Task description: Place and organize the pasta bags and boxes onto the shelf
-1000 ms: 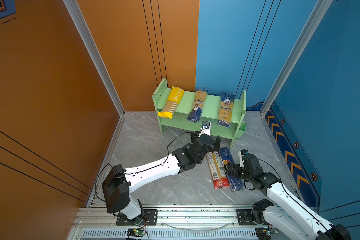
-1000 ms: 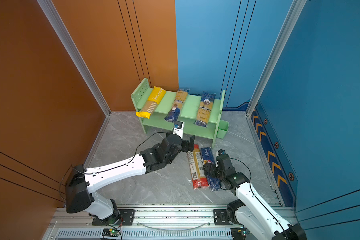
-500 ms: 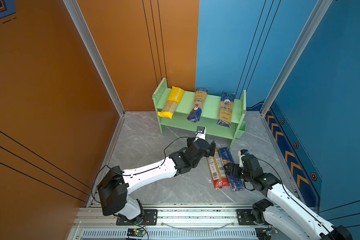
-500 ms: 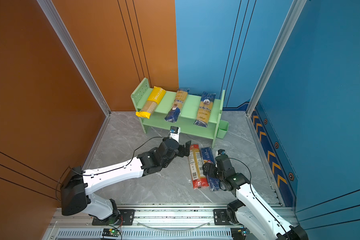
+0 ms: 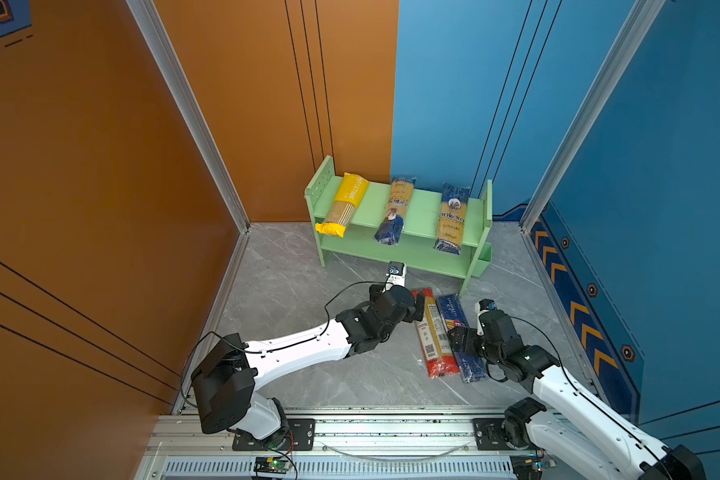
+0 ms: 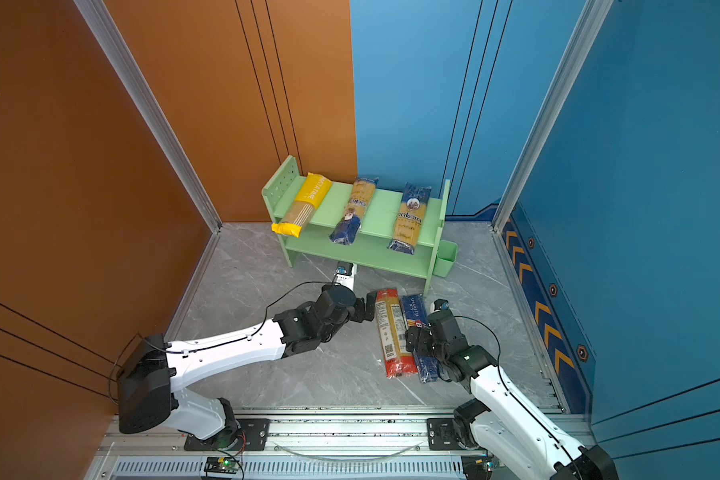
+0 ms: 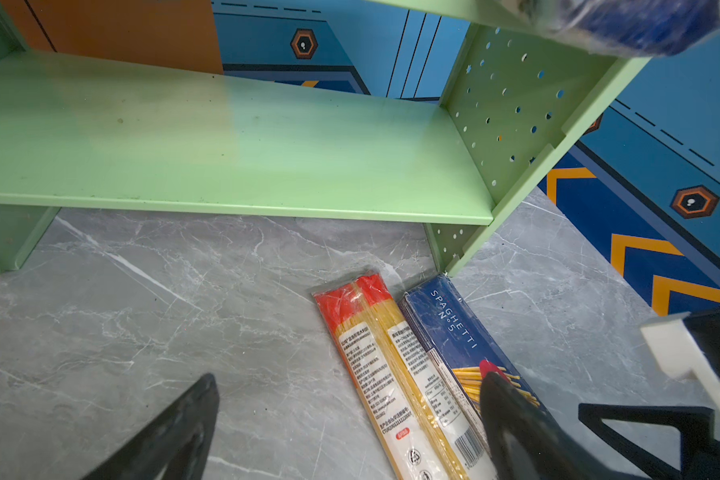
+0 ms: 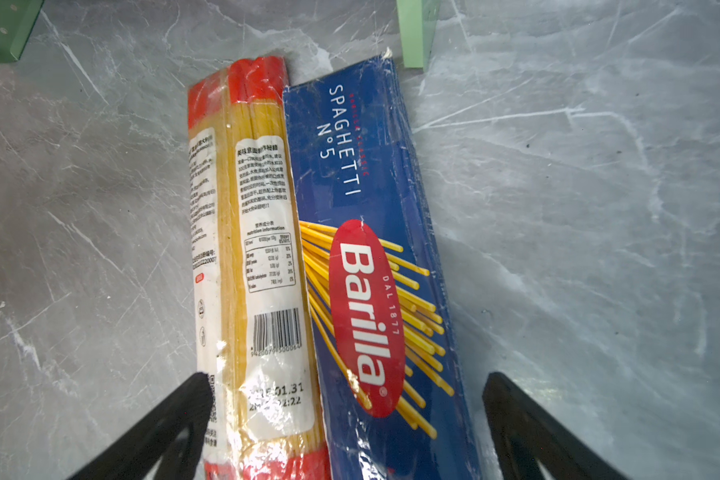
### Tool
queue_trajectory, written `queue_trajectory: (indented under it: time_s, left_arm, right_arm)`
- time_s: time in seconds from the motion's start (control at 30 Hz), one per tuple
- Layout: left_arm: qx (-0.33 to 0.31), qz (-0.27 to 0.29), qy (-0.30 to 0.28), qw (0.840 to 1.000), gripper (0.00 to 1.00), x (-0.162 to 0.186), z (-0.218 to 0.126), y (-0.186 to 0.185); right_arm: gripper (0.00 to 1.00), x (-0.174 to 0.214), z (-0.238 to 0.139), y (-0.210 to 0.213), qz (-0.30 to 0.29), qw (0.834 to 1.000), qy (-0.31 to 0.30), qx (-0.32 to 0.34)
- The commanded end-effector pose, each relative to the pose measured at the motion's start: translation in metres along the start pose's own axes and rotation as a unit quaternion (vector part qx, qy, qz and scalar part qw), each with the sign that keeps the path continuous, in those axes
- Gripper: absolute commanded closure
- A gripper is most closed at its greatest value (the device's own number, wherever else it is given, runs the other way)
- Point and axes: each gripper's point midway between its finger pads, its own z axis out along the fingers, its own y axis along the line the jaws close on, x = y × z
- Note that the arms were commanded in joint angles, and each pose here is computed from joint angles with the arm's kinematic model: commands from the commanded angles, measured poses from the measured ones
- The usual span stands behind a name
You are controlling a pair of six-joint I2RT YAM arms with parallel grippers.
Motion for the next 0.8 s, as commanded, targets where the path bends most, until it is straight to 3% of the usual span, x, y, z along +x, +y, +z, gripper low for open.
queue_trajectory:
  time_s: [0.0, 0.77]
  left_arm:
    - [0.003, -0.016, 0.002, 1.0, 0.02, 0.0, -0.002, 0.006]
    - [-0.013, -0.017, 0.06, 0.998, 0.02, 0.059, 0.005, 0.034]
  right_arm:
    - [0.0, -0.01, -0.006, -0.002, -0.005, 1.0, -0.012, 0.024]
    - [0.0, -0.008, 0.004, -0.002, -0.087, 0.989, -0.005, 0.122]
